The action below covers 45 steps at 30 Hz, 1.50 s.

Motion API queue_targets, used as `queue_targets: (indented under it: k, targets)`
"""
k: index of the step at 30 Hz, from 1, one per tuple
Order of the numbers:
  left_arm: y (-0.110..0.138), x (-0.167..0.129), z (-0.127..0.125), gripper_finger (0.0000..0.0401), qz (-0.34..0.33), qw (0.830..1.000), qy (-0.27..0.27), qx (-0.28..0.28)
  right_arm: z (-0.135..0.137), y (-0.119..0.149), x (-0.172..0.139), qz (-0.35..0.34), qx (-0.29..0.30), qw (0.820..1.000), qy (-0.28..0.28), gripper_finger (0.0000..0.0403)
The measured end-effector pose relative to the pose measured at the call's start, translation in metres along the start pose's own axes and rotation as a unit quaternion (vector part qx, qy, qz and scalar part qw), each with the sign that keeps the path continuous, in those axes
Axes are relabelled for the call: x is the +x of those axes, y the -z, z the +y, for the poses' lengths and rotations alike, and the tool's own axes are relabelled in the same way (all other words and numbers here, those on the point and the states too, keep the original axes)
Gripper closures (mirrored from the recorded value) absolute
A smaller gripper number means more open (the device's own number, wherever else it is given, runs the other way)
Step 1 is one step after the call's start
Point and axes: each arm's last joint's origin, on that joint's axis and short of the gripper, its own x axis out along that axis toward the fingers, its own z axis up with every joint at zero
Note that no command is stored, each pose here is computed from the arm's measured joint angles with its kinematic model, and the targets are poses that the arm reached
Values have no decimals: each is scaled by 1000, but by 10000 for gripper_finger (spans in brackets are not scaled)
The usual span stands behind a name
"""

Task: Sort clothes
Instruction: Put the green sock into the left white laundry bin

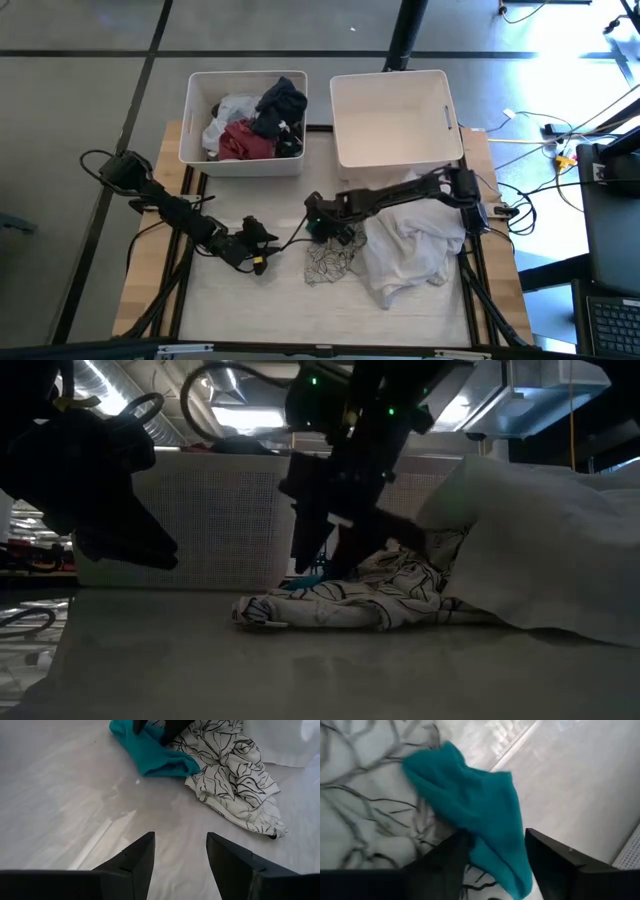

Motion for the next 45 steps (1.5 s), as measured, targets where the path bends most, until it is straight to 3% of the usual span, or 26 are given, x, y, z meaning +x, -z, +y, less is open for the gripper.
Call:
queue_targets:
  k: [12, 14, 19, 25, 30, 36, 41, 45]
  targets:
    - [0, 0, 0, 232, 0, 1000, 0, 2, -12, 17, 6, -24, 22, 999, -6, 379]
    - [0, 0, 0, 232, 0, 1000, 0, 2, -13, 17, 6, -26, 15, 1000, -4, 394]
    - [0, 0, 0, 232, 0, 1000, 0, 2, -18, 11, -2, -25, 5, 1000, 16, 387]
    - [0, 0, 0, 232, -1, 1000, 0, 6, -43, -10, -42, -45, -26, 997, 51, 395]
    - [0, 0, 0, 232, -1, 1000, -2, 7, -76, -28, -94, -69, -48, 987, 141, 391]
    - [0, 0, 0, 232, -1, 1000, -2, 7, -117, -39, -152, -80, -68, 958, 266, 390]
    - [0, 0, 0, 232, -1, 1000, -2, 7, -148, -28, -183, -85, -46, 932, 348, 390]
    - [0, 0, 0, 232, -1, 1000, -2, 7, -168, -4, -188, -72, -20, 923, 376, 389]
